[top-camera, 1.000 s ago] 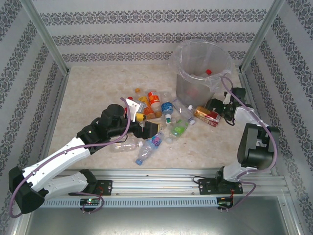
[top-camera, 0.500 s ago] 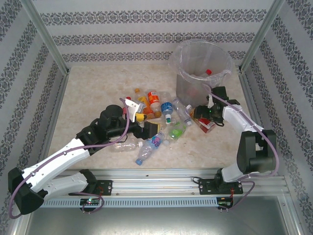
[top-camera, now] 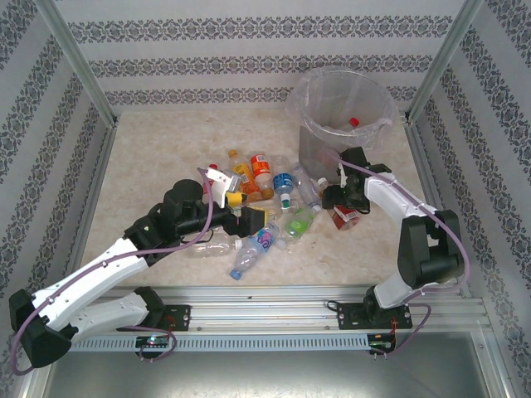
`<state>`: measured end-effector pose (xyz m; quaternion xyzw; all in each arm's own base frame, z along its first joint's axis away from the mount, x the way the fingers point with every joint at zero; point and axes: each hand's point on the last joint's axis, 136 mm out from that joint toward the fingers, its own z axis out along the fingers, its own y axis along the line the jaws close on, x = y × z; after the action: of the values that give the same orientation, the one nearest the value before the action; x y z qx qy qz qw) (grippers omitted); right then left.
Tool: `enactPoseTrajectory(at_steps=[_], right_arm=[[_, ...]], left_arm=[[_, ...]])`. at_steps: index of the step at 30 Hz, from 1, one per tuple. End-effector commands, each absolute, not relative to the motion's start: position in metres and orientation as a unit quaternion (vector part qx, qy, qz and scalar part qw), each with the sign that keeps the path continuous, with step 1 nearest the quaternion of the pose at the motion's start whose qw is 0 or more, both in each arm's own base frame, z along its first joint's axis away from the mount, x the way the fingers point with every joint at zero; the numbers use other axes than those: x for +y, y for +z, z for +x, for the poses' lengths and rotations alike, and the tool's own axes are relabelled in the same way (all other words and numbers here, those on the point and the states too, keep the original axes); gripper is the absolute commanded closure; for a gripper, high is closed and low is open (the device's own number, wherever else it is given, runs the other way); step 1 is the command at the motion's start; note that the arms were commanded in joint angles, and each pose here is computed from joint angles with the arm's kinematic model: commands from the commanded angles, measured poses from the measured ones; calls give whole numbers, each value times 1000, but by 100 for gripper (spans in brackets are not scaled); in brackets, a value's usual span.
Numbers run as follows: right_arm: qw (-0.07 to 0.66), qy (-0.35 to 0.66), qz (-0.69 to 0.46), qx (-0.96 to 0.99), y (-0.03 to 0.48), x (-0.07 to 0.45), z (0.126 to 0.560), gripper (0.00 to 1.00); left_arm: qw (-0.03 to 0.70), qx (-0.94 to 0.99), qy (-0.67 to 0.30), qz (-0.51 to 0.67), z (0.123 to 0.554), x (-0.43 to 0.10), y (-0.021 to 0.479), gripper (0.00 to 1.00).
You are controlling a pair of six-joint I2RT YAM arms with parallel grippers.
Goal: Put the plastic bottles in the bin
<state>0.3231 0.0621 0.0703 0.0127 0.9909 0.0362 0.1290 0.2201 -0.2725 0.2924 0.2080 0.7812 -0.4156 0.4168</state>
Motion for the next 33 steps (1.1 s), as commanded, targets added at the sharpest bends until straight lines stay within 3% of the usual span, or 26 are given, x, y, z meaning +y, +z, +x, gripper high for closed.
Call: enactPoseTrajectory(at_steps=[1,18,33], right_arm=[[97,5,-6,995,62,60,314,18],[77,2,-30,997,48,71,314,20],[82,-4,-42,996,51,76,312,35]], left_arm=[[421,767,-435,211,215,-278,302,0],[415,771,-434,212,216,-281,299,0],[415,772,-433,211,216,-281,299,0]])
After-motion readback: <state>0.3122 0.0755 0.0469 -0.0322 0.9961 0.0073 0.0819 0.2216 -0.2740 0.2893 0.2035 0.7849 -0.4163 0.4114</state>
